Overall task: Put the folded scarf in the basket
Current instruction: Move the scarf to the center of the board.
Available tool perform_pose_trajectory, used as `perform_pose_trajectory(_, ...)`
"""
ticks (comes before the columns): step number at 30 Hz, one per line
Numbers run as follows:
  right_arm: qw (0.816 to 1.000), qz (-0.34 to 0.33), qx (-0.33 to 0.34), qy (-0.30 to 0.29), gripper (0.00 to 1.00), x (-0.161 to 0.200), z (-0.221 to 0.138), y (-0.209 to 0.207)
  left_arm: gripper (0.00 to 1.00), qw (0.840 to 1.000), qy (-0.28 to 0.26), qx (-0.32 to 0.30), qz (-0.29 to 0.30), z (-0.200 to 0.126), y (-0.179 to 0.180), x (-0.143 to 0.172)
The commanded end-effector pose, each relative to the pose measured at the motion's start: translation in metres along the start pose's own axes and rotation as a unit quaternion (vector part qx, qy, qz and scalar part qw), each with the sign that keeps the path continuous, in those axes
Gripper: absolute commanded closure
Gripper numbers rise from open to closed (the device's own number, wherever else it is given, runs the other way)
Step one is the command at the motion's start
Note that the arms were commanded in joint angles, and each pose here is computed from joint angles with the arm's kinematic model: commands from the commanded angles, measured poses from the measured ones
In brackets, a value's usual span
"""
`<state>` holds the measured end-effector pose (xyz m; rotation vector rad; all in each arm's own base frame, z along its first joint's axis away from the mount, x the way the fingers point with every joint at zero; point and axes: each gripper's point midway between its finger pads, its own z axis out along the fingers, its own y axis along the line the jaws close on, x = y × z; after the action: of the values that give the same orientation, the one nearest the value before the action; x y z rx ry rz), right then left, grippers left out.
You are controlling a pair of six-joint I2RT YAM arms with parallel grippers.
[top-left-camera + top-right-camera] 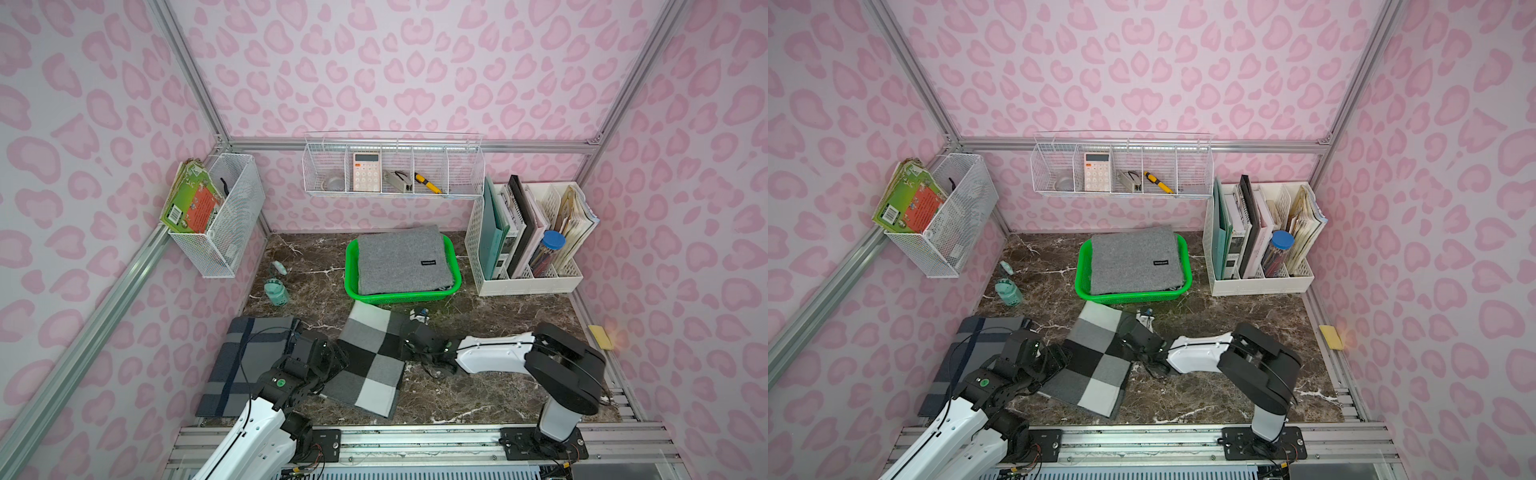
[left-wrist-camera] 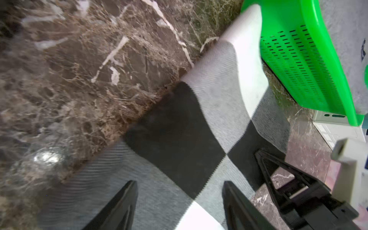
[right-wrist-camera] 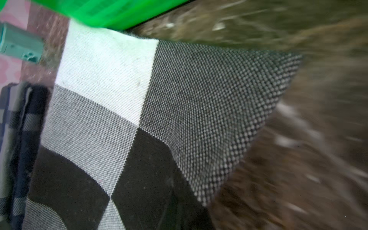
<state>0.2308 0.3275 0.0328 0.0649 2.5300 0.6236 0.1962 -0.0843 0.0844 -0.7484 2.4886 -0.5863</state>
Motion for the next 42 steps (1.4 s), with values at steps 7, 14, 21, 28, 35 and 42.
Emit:
perform_pose_trajectory(7, 0.989, 0.078, 0.111, -0.050, 0.49, 0.016, -0.072, -0.126, 0.28, 0.998, 0.030, 0.052, -0.005, 0.017, -0.034, 0.000)
perform_pose_trajectory(14, 0.986, 0.043, 0.094, -0.131, 0.26, -0.044, -0.098, -0.118, 0.28, 0.997, 0.071, 0.030, -0.010, 0.021, -0.028, 0.019)
perform_pose_trajectory(21, 0.990, 0.042, 0.052, -0.121, 0.25, -0.080, -0.079, -0.111, 0.28, 0.992, 0.127, 0.024, 0.009, 0.018, -0.024, 0.051)
perform_pose_trajectory(28, 0.994, 0.062, 0.045, -0.074, 0.27, -0.073, -0.053, -0.115, 0.28, 0.989, 0.142, 0.028, 0.025, 0.012, -0.015, 0.070)
perform_pose_trajectory(35, 0.993, 0.087, 0.072, -0.035, 0.32, -0.053, -0.033, -0.128, 0.31, 0.989, 0.144, 0.004, 0.035, 0.022, 0.002, 0.081)
perform_pose_trajectory(42, 0.991, 0.104, 0.074, -0.034, 0.41, -0.047, -0.032, -0.134, 0.45, 0.990, 0.136, 0.009, 0.041, 0.037, -0.002, 0.086)
